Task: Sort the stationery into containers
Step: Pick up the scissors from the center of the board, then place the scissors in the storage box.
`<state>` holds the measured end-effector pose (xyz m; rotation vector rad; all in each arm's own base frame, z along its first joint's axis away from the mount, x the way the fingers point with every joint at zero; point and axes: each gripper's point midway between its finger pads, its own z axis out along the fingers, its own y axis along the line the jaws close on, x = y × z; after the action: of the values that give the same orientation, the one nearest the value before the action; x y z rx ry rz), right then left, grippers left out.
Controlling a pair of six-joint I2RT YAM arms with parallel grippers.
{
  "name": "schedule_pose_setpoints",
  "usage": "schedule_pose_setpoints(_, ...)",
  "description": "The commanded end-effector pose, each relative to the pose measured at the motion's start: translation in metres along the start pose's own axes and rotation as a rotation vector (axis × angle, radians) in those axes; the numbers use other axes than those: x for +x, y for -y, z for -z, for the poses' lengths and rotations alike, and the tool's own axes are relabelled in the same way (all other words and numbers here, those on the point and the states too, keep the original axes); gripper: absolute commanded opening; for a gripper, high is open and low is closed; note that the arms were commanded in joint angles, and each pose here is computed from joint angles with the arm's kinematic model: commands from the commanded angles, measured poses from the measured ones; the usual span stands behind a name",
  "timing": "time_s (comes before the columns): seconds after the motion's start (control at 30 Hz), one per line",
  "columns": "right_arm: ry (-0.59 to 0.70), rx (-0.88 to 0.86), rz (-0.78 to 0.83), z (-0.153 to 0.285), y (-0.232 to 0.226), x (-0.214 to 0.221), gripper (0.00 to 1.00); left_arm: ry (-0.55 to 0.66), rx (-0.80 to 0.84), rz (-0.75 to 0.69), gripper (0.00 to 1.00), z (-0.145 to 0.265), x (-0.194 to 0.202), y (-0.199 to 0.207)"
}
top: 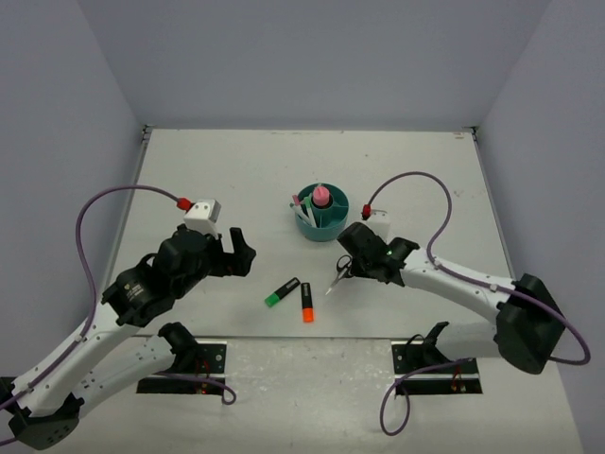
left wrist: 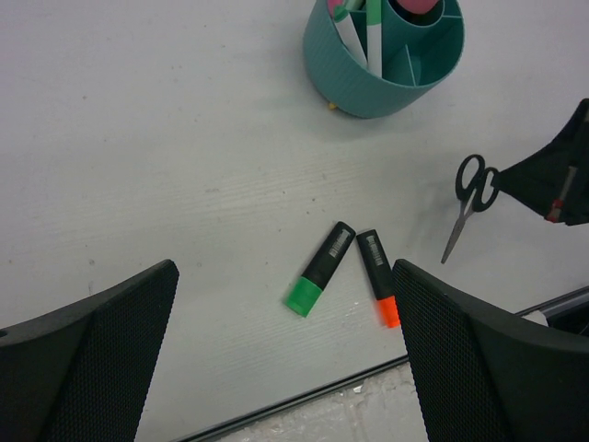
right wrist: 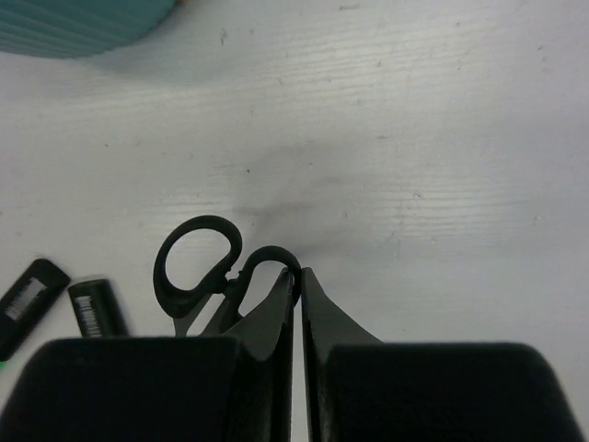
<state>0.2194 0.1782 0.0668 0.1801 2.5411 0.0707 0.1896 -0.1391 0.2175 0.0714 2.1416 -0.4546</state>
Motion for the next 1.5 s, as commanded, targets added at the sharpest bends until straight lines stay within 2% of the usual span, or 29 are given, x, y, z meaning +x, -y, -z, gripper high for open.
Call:
schedule_pose_setpoints(0.0, 0.213, 0.025, -0.062, 0.038, 0.018, -0.05, 0.0, -0.004, -0.003, -0.032, 1.0, 0.0, 0.002, -0.003)
schedule_pose_setpoints(0.1, 0.336, 0.033, -0.084, 0.06, 0.025, -0.082, 0.0, 0.001, -0.004, -0.032, 1.0, 0.0, 0.001, -0.003)
schedule_pose_setpoints(0.27, 0.504, 0.158, -0.078, 0.08, 0.031, -0.135, 0.0, 0.023, -0.003, -0.017, 1.0, 0.005, -0.002, -0.004)
schedule_pose_setpoints(0.47, 0.573, 0.325, -0.042, 0.076, 0.03, -0.178, 0.0, 0.04, 0.004, -0.008, 1.0, 0.008, -0.004, -0.005)
schedule_pose_setpoints(0.6, 0.57, 0.398, -0.005, 0.063, 0.025, -0.195, 0.0, 0.036, 0.011, -0.01, 1.0, 0.007, -0.004, -0.003)
schedule_pose_setpoints(0.8, 0.565, 0.41, 0.026, 0.053, 0.005, -0.213, 0.0, 0.041, 0.026, -0.014, 1.0, 0.008, -0.004, -0.001)
schedule_pose_setpoints(1.47, 0.485, 0.37, 0.076, 0.003, -0.034, -0.208, 0.0, 0.05, 0.05, -0.018, 1.0, 0.01, -0.006, 0.002)
